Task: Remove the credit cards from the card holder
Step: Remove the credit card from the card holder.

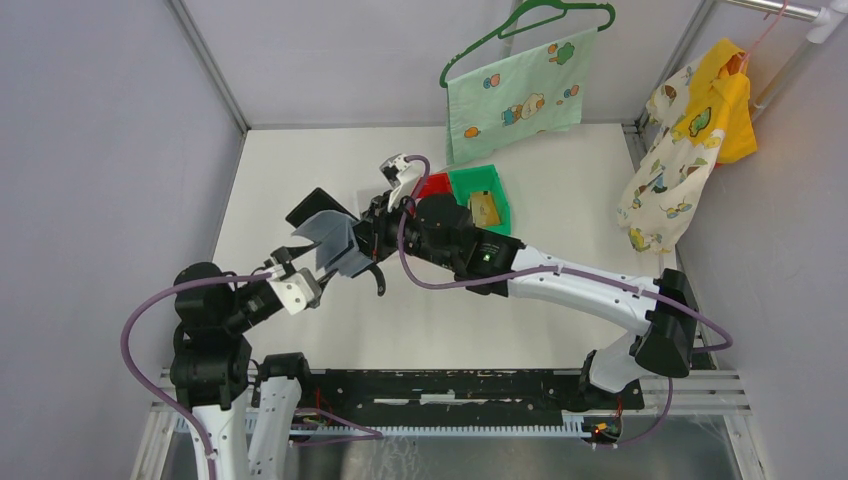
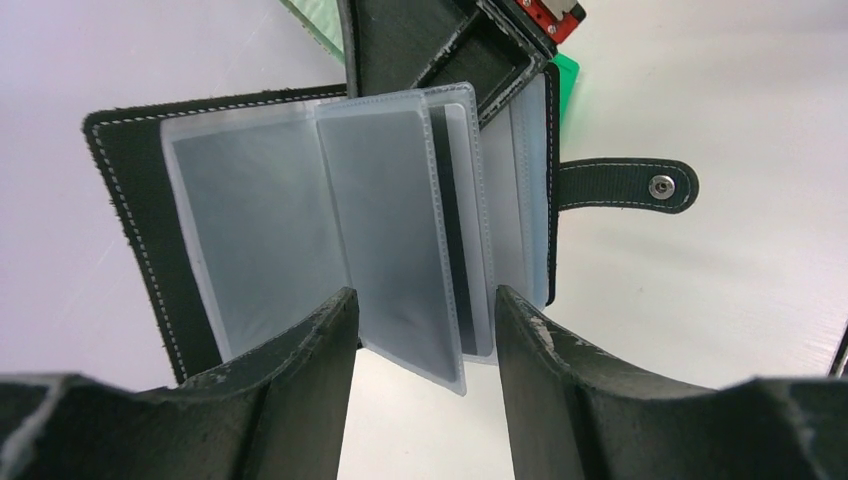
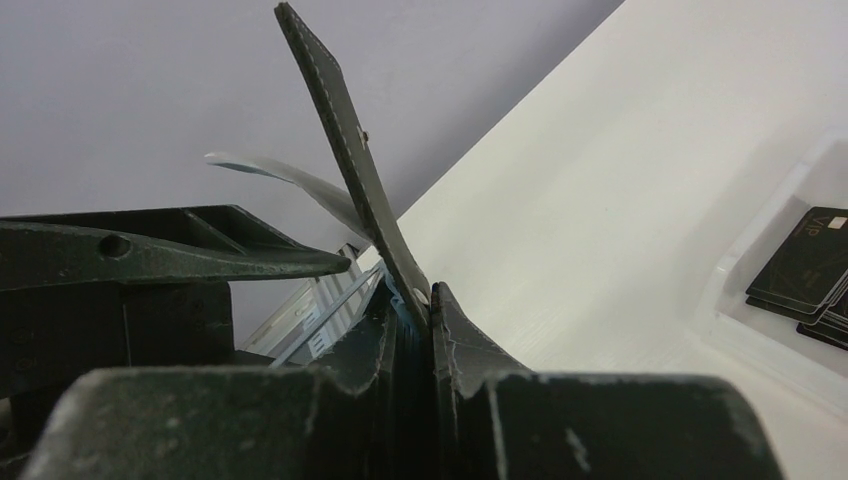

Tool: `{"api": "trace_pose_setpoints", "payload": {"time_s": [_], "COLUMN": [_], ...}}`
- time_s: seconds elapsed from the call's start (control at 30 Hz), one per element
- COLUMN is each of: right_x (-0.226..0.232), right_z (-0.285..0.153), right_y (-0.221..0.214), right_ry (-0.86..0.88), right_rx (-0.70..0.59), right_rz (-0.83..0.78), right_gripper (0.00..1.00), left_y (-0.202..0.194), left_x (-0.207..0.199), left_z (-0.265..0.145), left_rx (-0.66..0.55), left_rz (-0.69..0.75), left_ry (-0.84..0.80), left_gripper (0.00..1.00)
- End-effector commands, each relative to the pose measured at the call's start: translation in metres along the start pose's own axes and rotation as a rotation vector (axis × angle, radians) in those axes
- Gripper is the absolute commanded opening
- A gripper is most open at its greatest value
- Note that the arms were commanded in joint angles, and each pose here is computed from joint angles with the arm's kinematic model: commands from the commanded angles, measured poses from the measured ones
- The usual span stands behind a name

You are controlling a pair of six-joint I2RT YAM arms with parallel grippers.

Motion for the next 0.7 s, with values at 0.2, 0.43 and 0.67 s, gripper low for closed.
{"api": "trace_pose_setpoints", "payload": {"time_s": [0.2,0.43,0.67], "right_x": [0.01,0.018,0.035], "right_z": [-0.02,-0.032,-0.027], "right_y": [0.014,0.019,0.027], "right_ry": [0.099,0.233,0.347], "right_rx": [-0.131,-0.183,-0.176], "right_rz": [-0.039,-0.097,-0.097], "right_gripper": [0.0,0.0,0.0], "left_y": [0.013,0.011,0.009], "left_x": [0.007,0.0,-0.006], "left_z": [-0.005,-0.004,-0.002], "left_rx": [-0.01,-0.011,-0.014], "left_rz": [0.054,0.004,-0.041], "left_ry": [0.043,-0.037,-0.113], "left_gripper": [0.58,0.59,0.6]}}
Point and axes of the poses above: each gripper's point midway between its finger pads, its own z axis out along the fingers, its own x axis along the line the jaws close on, y = z × x, the point moved 10 cm from there along -z, back along the fingers, and after that the axes turned 1 degree about z, right-handed, at the moved point
